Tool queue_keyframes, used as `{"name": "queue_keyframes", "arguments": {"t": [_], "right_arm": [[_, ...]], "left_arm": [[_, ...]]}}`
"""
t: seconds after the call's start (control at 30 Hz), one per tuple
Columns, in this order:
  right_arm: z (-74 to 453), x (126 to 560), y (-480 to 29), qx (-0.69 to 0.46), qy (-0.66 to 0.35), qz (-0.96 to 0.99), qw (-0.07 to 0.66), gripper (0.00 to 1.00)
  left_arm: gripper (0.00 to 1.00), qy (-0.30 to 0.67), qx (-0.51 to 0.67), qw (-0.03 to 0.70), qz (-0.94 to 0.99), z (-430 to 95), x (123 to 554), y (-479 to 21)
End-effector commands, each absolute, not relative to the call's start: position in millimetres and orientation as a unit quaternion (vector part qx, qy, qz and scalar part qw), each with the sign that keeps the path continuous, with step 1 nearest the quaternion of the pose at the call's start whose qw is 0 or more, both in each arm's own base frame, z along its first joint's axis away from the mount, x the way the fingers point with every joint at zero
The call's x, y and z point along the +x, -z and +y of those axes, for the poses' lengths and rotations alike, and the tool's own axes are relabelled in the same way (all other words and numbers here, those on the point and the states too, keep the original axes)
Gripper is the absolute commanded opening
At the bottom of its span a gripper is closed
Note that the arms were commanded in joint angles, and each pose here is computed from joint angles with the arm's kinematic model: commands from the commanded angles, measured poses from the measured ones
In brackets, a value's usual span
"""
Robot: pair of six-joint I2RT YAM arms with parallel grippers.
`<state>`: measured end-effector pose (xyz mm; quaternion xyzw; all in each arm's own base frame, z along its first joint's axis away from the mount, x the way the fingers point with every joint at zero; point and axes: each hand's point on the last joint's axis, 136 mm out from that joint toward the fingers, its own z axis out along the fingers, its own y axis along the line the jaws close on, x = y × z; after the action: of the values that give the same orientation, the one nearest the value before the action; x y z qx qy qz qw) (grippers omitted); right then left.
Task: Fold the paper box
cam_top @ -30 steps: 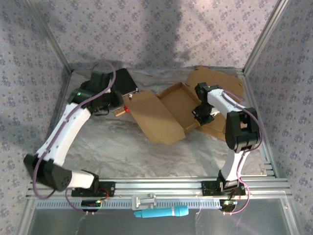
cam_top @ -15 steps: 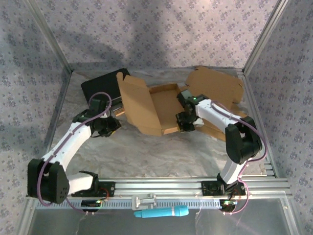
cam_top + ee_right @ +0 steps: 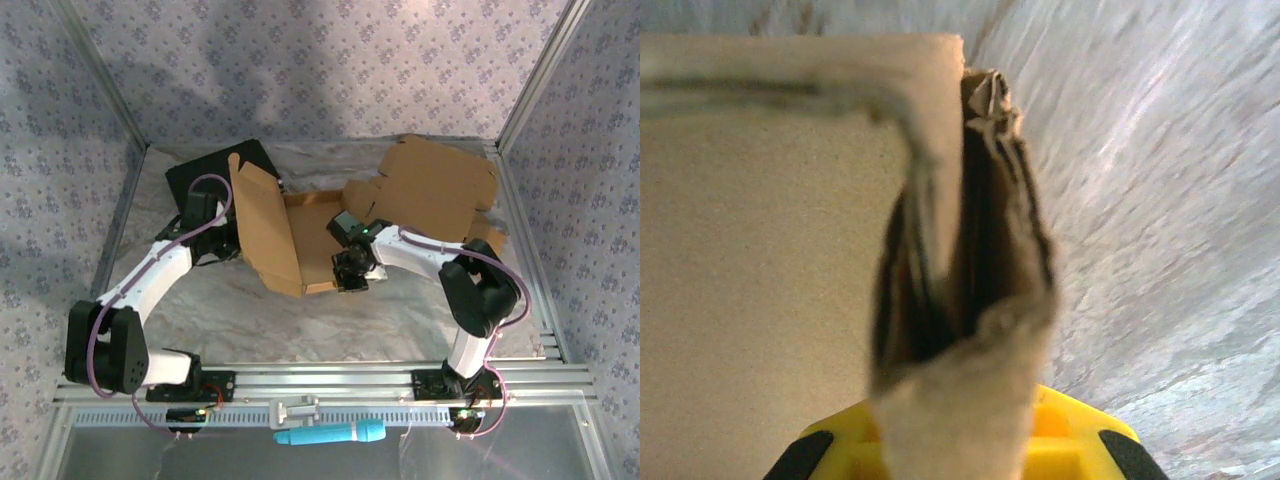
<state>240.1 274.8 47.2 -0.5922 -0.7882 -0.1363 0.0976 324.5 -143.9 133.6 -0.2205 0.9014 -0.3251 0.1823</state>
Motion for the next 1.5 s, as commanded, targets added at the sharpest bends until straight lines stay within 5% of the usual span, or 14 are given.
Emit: {"name": "queue_keyframes", "arguments": {"t": [0.0,0.1,0.3,0.5,0.67,0.93,1.27,1.47], "right_arm": [[302,240,-42,-0.601,0.153,-0.774,0.128,0.01],[316,241,-45,-0.588,0.153,-0.781,0.144,0.1],[324,242,-54,-0.577,0.157,-0.788,0.145,0.48],[318,251,-91,-0.542,0.173,-0.815,0.11,0.62],[303,284,-140,-0.446,0.207,-0.87,0.016,0.63],[336,340,-280,-0.069,0.314,-0.916,-0.239,0.71],[388,320,-311,0.12,0.367,-0.896,-0.222,0.76],[403,324,-285,0.127,0.34,-0.916,-0.172,0.68]], "left_arm": [[0.31,0.344,-0.202,0.188,0.898,-151,333,-144],[0.31,0.339,-0.198,0.188,0.9,-151,335,-143],[0.31,0.323,-0.193,0.183,0.908,-149,339,-136],[0.31,0.32,-0.182,0.184,0.911,-152,345,-139],[0.32,0.315,-0.164,0.187,0.916,-161,351,-146],[0.32,0.307,-0.15,0.185,0.922,-168,357,-147],[0.32,0.303,-0.146,0.182,0.924,-172,362,-146],[0.32,0.302,-0.143,0.182,0.925,-173,364,-148]]}}
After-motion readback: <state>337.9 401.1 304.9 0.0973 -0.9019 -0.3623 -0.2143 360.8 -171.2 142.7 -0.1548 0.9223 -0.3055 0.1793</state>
